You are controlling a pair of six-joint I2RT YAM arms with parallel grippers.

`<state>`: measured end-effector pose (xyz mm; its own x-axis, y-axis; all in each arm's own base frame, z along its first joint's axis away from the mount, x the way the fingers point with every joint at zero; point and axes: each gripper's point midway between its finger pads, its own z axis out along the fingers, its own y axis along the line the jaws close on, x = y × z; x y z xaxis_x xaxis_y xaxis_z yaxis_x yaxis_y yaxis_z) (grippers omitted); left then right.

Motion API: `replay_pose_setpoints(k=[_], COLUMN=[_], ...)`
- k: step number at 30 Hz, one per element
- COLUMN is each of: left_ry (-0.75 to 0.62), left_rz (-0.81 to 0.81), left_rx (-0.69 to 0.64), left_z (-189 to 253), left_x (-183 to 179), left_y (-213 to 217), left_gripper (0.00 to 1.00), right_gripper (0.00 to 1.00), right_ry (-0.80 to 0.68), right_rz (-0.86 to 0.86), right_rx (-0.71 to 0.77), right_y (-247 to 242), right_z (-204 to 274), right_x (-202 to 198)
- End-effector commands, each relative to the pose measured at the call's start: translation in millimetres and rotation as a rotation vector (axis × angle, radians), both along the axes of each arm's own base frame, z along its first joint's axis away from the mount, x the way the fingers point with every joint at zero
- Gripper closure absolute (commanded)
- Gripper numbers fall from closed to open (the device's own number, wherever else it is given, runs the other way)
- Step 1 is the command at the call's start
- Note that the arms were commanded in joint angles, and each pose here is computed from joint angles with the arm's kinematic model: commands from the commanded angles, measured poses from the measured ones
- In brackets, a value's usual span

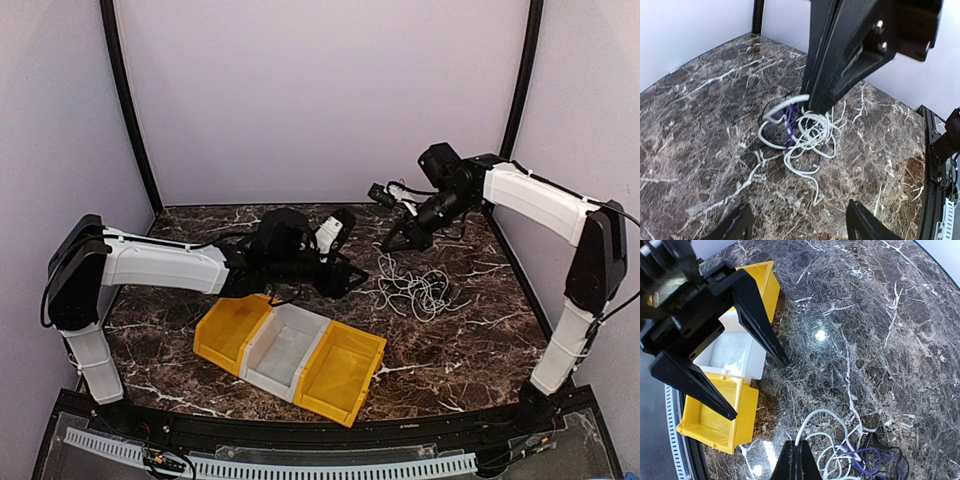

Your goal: Untangle the cables

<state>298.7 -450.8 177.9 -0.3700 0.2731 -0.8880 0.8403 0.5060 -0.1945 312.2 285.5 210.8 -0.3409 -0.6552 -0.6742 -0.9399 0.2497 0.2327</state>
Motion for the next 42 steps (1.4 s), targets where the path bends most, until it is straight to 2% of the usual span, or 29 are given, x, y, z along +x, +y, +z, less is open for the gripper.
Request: replay_pose_setpoints(k=[1,6,14,27,32,37,42], left_ry=[-0.193,-0.296,-0.351,-0.468,-0.504,-0.527,-0.533], left_rz=[-0.063,-0.030,-0.015,-0.138,-0.175,-0.189,-0.179], left_rx=[-0.189,-0.241,-0.249,-0.184,-0.165,-0.160,-0.150], left_z=[73,86,88,77,75,77,75], left_x=[-8,-7,4,-8,-10,-10,-7], left_y=[-16,-32,-46,-53,-58,-60,-60], left_gripper=[0.33,0.34,0.45,0.55,0.66,0.83,0.92], right_gripper=[1.00,1.00,1.00,1.00,1.00,1.00,1.00], right_ry=[0.036,0.031,0.021,0.005,0.005,0.010,0.005], right_rz=[0.040,0.066,0.074,0.093,0.092,0.094,0.092], right_rx=[0.011,0.058,0.071,0.061,0.063,0.065,0.055], right_y=[-2,-2,-6,-15,-16,-15,-17], right_z=[4,21,34,39,40,39,37], right_x=[-20,-33,-44,-58,-59,-59,-59])
